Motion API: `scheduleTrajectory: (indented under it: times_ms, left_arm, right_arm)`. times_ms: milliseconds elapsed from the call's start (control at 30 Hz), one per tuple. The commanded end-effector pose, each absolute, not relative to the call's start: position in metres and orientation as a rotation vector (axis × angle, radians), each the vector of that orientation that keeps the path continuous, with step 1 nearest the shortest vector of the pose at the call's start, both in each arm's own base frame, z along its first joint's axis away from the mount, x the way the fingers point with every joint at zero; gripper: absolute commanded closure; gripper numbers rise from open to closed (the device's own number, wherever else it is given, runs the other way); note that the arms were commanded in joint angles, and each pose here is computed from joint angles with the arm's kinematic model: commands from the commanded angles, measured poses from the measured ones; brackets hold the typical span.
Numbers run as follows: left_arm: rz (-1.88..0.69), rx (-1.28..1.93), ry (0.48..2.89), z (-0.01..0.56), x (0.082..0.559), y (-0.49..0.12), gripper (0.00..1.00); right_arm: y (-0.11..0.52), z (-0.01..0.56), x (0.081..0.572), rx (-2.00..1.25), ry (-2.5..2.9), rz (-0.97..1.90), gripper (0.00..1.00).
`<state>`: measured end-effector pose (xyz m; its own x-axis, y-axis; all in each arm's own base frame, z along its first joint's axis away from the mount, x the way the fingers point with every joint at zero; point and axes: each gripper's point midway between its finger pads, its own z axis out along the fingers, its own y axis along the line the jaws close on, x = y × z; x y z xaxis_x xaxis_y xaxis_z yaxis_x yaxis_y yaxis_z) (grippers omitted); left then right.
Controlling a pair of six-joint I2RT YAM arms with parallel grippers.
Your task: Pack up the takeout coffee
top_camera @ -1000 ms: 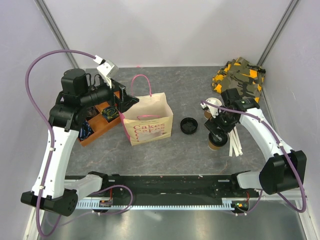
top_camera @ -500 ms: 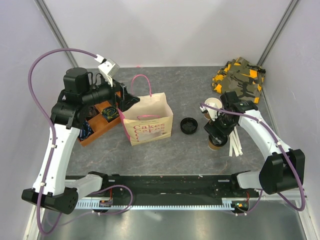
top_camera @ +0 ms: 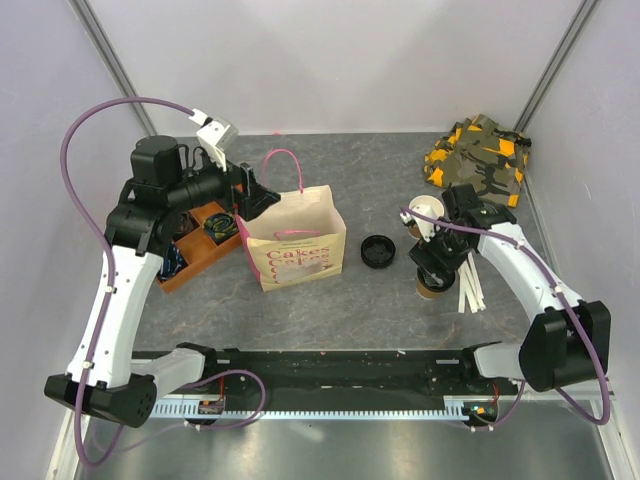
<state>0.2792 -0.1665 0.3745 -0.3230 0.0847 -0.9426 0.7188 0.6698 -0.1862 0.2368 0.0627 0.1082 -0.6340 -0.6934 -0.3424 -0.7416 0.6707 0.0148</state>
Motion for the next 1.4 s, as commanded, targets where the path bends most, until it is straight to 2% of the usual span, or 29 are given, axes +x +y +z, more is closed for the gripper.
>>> scheduleTrajectory:
  times_ms: [0, 267, 667, 1367]
  left_arm:
    - [-0.729, 0.593, 1.807, 0.378, 0.286, -0.165, 0.01]
    - [-0.712, 0.487, 1.866, 0.367, 0.294, -0.155, 0.04]
    - [-0.694, 0.444, 1.911, 0.355, 0.300, -0.148, 0.04]
    - [-0.671, 0.347, 1.989, 0.335, 0.308, -0.133, 0.04]
  right_arm:
    - [0.063, 0.108, 0.235, -1.159, 2.540, 0.235, 0.14]
    - [0.066, 0.119, 0.231, -1.144, 2.521, 0.250, 0.23]
    - [0.066, 0.137, 0.233, -1.119, 2.513, 0.241, 0.28]
    - [0.063, 0.109, 0.228, -1.150, 2.524, 0.239, 0.23]
